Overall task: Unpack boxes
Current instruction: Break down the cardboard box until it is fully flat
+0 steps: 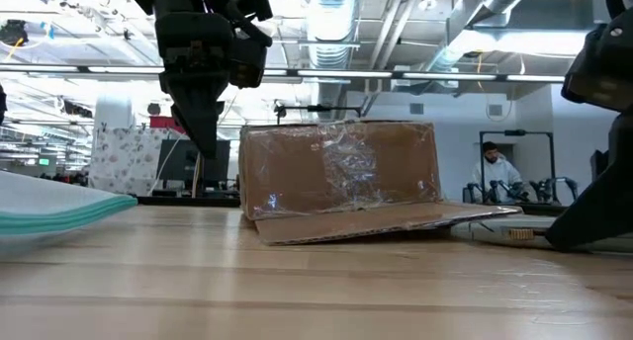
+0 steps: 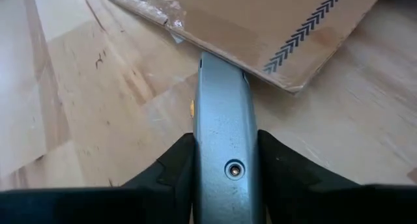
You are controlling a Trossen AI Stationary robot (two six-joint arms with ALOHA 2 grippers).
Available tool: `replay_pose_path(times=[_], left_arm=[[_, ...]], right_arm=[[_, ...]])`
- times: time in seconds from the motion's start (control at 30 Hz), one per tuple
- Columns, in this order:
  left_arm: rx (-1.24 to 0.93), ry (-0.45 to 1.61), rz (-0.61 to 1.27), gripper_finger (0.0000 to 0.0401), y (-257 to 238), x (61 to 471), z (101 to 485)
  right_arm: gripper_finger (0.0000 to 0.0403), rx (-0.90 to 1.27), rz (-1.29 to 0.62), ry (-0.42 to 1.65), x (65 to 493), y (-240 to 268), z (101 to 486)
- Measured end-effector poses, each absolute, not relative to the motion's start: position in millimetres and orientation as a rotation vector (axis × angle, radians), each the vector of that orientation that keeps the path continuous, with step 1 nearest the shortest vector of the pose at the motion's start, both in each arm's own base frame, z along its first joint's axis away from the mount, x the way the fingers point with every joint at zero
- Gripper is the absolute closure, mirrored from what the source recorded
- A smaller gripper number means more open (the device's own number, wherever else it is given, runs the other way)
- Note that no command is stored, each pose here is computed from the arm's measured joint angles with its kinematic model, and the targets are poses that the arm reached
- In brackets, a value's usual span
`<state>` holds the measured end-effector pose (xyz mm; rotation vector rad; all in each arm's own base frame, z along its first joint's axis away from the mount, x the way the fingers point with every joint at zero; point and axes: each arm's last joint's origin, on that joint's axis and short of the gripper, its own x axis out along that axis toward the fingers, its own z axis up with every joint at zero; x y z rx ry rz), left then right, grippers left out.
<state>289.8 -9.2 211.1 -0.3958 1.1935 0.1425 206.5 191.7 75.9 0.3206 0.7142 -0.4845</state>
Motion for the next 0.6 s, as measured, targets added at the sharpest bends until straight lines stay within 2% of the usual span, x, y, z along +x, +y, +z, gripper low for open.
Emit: replay_pose_path(times=[0.2,0.37,0.6], left_arm=[[-0.396,1.191,0.142,0.032,-9.2,290.0,211.2],[-0.389,1.19,0.137,0.032,-9.2,290.2,211.4],[-0.291,1.121,0.062,0.032,-9.2,300.6,231.3]], right_arm=[[0.028,0.38,-0.411,0.757,205.2,199.4,98.9],[0.028,0.526,-0.185,0.87,190.9,207.3,148.6],[0.028,0.568,-0.129,0.68,193.7,179.9,207.0]])
